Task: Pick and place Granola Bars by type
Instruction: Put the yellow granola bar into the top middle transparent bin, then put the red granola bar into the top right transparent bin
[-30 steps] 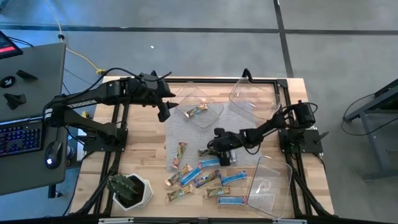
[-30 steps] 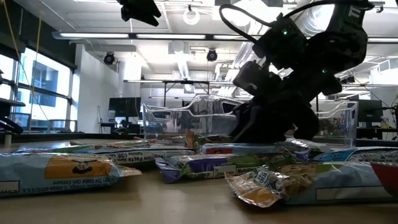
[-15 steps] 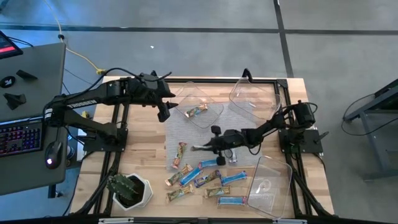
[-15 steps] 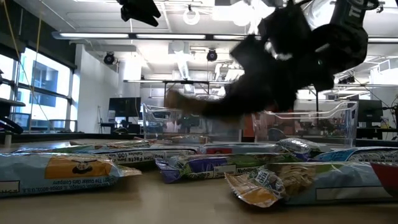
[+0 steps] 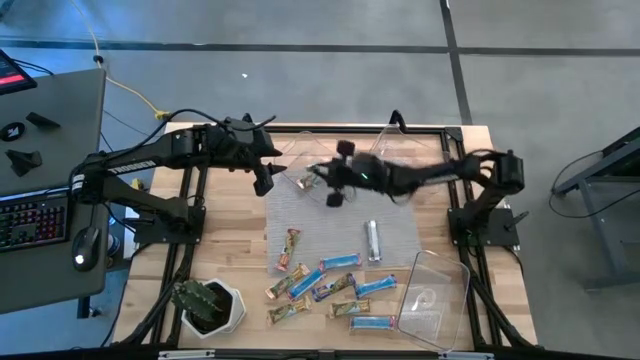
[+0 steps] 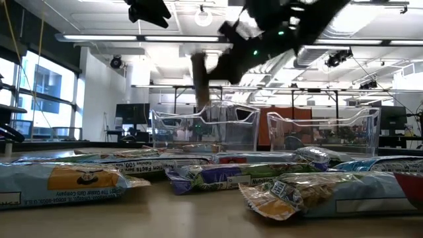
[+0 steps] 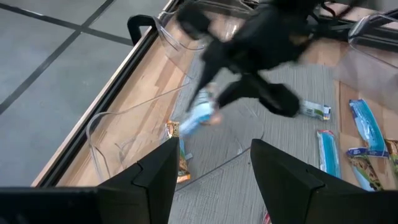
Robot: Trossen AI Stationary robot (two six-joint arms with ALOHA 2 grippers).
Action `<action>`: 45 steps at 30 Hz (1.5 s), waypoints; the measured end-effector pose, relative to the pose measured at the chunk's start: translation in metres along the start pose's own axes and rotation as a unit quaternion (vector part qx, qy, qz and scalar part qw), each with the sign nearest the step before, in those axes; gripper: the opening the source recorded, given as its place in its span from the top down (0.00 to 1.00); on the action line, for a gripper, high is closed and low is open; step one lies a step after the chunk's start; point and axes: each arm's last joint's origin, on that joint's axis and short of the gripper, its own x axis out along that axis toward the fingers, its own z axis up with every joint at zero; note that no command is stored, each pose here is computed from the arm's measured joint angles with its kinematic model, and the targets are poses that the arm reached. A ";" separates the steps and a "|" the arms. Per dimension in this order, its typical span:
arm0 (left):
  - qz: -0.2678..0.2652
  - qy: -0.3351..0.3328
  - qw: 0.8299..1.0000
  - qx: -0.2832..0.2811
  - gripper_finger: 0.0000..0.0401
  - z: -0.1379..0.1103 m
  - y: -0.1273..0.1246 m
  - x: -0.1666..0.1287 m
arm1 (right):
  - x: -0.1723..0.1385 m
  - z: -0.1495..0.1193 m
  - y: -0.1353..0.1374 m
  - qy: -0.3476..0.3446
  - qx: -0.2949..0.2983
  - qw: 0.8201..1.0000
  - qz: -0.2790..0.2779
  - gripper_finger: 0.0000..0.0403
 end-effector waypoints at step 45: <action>0.005 0.054 0.998 -0.019 0.52 -0.010 0.001 0.000 | -0.058 0.054 0.071 0.175 0.038 0.932 0.315 0.65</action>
